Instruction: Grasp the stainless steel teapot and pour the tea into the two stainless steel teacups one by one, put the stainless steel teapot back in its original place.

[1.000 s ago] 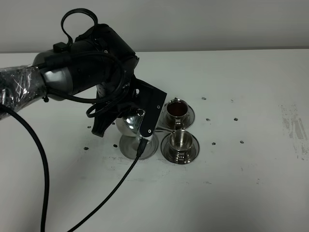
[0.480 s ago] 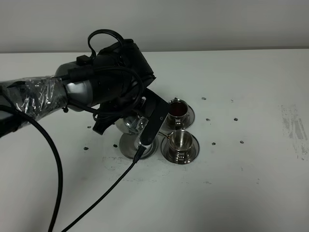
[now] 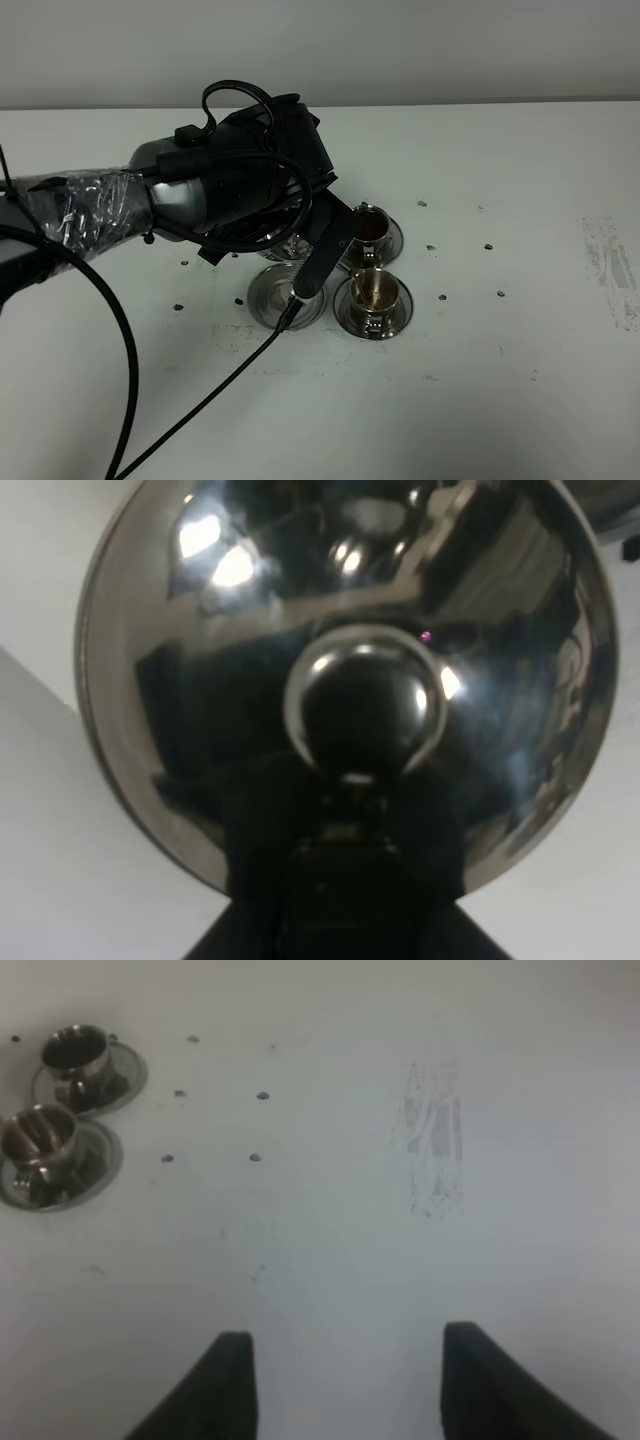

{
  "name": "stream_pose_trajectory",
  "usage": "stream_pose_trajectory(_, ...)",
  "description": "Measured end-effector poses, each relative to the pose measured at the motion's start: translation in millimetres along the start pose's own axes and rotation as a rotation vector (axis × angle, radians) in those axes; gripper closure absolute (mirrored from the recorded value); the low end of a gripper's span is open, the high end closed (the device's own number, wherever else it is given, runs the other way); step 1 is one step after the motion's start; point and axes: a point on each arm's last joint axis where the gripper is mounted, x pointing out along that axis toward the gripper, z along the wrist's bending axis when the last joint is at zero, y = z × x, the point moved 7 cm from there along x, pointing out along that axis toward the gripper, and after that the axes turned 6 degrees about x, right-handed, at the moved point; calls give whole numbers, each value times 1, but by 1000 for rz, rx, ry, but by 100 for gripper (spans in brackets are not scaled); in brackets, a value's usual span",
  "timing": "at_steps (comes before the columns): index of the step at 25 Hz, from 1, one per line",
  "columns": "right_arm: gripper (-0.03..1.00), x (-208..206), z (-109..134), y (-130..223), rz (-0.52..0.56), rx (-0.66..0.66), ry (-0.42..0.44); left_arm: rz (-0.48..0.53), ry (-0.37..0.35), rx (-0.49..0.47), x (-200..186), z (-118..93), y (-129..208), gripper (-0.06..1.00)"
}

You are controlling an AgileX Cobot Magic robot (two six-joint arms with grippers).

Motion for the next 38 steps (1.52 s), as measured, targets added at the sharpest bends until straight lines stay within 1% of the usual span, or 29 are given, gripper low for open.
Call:
stream_pose_trajectory(7, 53, 0, 0, 0, 0, 0, 0, 26, -26, 11, -2, 4, 1, 74)
stream_pose_trajectory(13, 53, 0, 0, 0, 0, 0, 0, 33, -63, 46, -7, 11, -5, 74)
stream_pose_trajectory(26, 53, 0, 0, 0, 0, 0, 0, 66, -89, 98, -3, 16, -19, 74)
stream_pose_trajectory(31, 53, 0, 0, 0, 0, 0, 0, 67, -87, 111, 1, 15, -23, 74)
stream_pose_trajectory(38, 53, 0, 0, 0, 0, 0, 0, 86, -111, 143, 0, 19, -25, 74)
